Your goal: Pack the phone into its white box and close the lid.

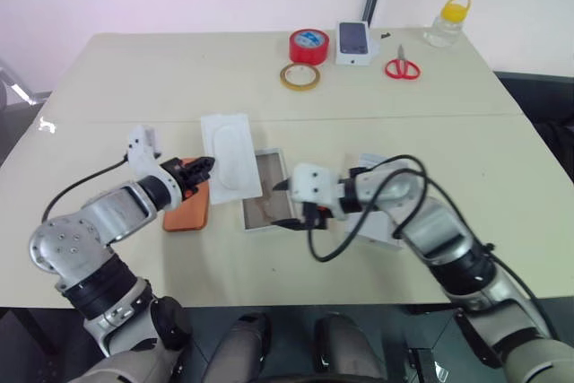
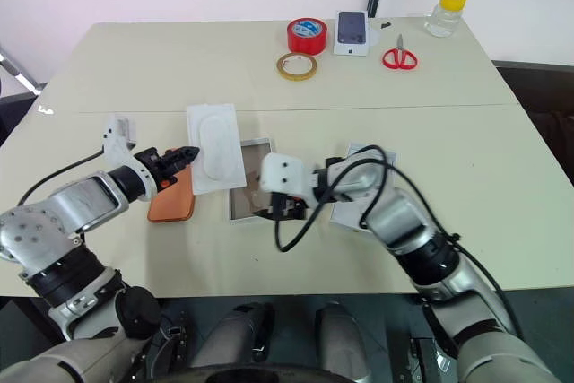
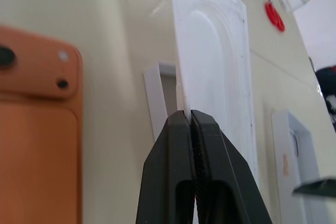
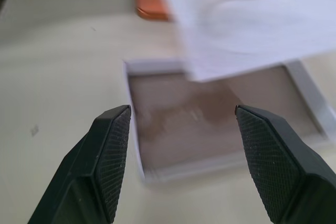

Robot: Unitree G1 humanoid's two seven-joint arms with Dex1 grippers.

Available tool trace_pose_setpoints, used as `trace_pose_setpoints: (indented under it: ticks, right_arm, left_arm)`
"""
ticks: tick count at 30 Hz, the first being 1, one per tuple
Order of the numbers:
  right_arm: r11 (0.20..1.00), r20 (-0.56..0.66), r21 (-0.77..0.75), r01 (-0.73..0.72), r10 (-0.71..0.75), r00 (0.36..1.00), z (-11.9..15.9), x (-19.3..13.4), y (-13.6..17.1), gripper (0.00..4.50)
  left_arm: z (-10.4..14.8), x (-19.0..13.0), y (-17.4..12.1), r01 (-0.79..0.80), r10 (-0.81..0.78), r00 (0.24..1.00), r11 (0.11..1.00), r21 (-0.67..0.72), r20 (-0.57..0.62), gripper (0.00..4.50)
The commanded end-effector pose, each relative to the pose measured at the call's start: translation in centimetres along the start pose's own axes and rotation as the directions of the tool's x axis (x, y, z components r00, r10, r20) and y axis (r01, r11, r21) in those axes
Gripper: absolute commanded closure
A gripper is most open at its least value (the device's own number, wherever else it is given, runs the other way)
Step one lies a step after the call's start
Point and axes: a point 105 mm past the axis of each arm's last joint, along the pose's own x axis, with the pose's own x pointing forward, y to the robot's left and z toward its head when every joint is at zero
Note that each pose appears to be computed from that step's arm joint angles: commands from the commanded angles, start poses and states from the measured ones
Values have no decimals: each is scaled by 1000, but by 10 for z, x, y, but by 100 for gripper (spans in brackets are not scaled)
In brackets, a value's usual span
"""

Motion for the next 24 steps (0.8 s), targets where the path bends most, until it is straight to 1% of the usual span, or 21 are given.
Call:
trace_pose_setpoints:
  ticks: [1, 4, 11, 16, 19, 24]
  right_arm:
    - [999, 25, -15, 49, -48, 999, 5, -15, -8, 121]
    - [997, 11, -10, 73, -73, 997, 1, -18, -13, 121]
    - [995, 5, -18, 95, -95, 995, -2, -16, -18, 121]
    - [995, 19, -30, 95, -95, 995, 0, -12, -19, 121]
    - [994, 18, -35, 100, -100, 995, 0, -11, -20, 111]
    - [993, 24, -37, 113, -112, 993, 1, -11, -24, 111]
  left_arm:
    - [-8, 1, -10, 24, -23, 1000, 1000, 16, -17, 450]
    - [-18, 4, -9, 0, 0, 999, 1000, 0, -44, 450]
    - [-32, 8, -13, -3, 1, 997, 1000, -24, -81, 450]
    - [-36, 10, -20, 21, -24, 997, 999, -38, -80, 450]
    - [-38, 8, -22, 30, -32, 996, 999, -32, -87, 363]
    - [-37, 6, -23, 42, -45, 995, 999, -27, -85, 126]
